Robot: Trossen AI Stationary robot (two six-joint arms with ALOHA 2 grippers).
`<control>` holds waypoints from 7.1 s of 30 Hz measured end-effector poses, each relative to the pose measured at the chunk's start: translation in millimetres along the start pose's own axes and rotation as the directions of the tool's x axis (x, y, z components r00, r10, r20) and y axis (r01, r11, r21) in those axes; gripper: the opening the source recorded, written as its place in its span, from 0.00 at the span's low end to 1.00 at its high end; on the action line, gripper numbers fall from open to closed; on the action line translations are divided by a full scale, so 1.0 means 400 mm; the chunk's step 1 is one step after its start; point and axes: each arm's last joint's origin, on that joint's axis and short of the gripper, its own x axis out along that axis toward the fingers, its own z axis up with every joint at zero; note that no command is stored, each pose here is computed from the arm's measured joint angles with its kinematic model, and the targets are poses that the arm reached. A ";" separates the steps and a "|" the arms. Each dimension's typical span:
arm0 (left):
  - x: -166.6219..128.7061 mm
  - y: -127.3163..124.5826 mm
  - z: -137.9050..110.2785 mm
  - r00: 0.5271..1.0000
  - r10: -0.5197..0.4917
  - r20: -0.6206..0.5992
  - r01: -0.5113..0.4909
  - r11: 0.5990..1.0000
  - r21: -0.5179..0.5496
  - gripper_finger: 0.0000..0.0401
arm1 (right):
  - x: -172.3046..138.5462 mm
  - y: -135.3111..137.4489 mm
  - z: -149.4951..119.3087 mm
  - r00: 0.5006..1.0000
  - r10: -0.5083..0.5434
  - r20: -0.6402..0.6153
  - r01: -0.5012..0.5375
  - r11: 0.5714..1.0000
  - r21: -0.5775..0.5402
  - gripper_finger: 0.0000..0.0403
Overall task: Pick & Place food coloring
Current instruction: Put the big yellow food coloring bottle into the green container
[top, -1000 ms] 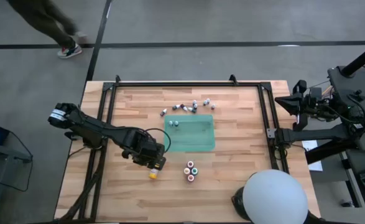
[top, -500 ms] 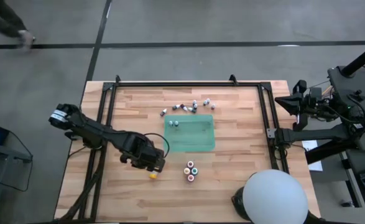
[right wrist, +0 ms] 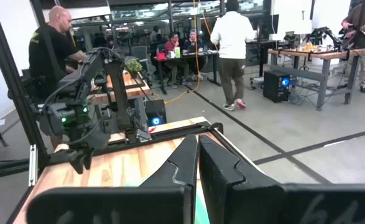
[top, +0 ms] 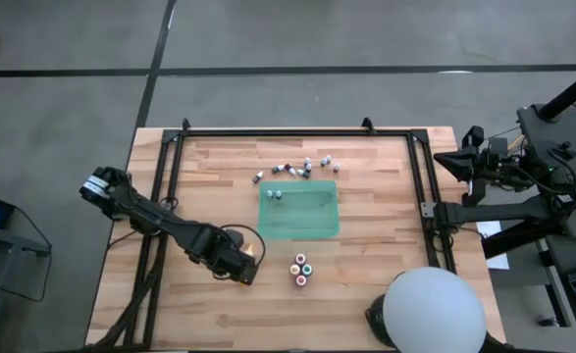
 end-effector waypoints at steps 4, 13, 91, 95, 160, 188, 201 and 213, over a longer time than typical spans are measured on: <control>0.014 -0.019 -0.006 0.999 -0.051 0.019 0.051 0.999 0.004 0.34 | 0.000 0.000 0.000 1.000 0.000 0.000 0.000 1.000 -0.001 0.02; 0.024 -0.037 -0.002 0.992 -0.103 0.079 0.098 0.993 0.069 0.34 | 0.000 0.000 0.000 1.000 0.000 0.000 0.000 1.000 -0.001 0.02; 0.203 -0.053 0.080 0.996 0.075 -0.052 -0.082 0.986 -0.142 0.63 | 0.000 0.000 0.000 1.000 0.000 0.000 0.000 1.000 -0.002 0.02; 0.203 -0.050 0.082 0.994 0.086 -0.069 -0.096 0.983 -0.154 0.60 | 0.000 0.000 0.000 1.000 0.000 0.000 0.000 1.000 -0.001 0.02; -0.145 -0.022 0.164 0.935 -0.272 0.228 0.178 0.915 0.362 0.31 | 0.000 0.000 0.000 1.000 0.000 0.000 0.000 1.000 0.000 0.02; -0.286 -0.123 0.532 0.939 -0.262 0.223 -0.006 0.637 0.771 0.31 | 0.000 0.000 0.000 1.000 0.000 0.000 0.000 1.000 0.000 0.02; -0.312 -0.118 0.591 0.916 -0.357 0.181 0.079 0.603 0.794 0.31 | 0.000 0.000 0.000 1.000 0.000 0.000 0.000 1.000 -0.002 0.02; -0.363 -0.128 0.587 0.886 -0.413 0.209 0.108 0.623 0.775 0.31 | 0.000 0.000 0.000 1.000 0.000 0.000 0.000 1.000 -0.002 0.02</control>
